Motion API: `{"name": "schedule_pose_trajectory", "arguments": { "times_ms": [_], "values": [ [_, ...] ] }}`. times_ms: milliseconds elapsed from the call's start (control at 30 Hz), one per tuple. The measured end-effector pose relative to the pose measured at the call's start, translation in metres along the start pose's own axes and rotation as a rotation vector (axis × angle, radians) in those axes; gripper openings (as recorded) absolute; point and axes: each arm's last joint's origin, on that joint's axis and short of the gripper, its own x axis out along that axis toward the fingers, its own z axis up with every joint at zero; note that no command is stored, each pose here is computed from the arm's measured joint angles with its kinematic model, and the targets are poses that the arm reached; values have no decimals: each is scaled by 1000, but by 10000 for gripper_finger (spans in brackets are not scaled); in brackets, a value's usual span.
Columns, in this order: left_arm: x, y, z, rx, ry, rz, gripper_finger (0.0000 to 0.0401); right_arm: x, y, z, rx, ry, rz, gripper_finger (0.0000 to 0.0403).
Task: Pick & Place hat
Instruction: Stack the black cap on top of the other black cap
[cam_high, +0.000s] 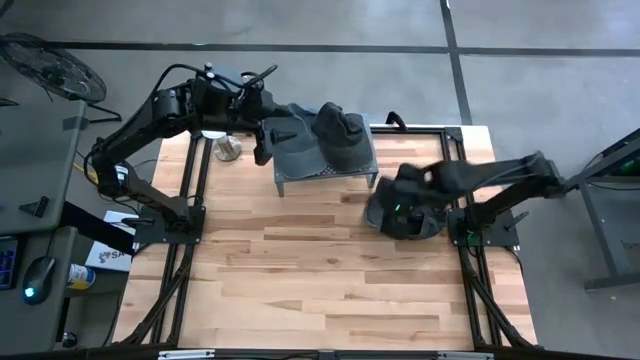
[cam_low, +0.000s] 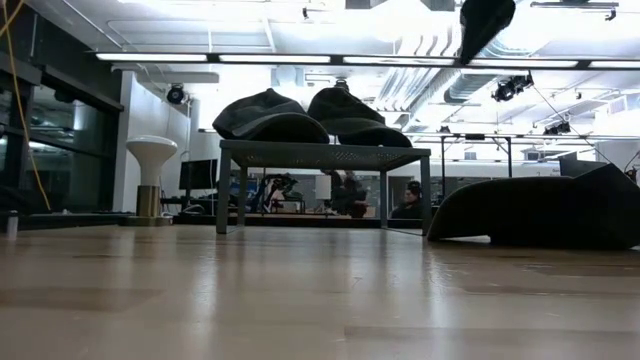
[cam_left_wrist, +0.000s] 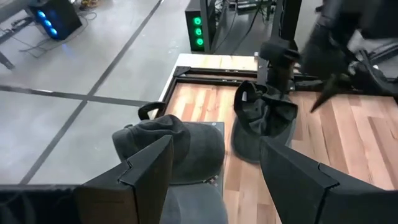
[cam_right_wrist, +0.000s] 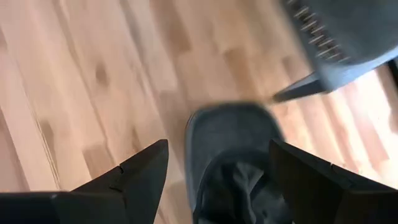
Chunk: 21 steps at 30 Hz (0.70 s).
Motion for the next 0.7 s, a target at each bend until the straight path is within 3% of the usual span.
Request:
{"name": "schedule_pose_trajectory", "arguments": {
  "times_ms": [133,367,700],
  "values": [
    [6,-1,0,2,9,-24,232,22,29,-5,-94,107,-12,270],
    [9,-2,-1,8,14,-59,232,56,63,-17,-155,261,-85,270],
    [9,-2,-1,7,14,-69,232,97,90,-29,-263,300,-239,270]
  ]
}}
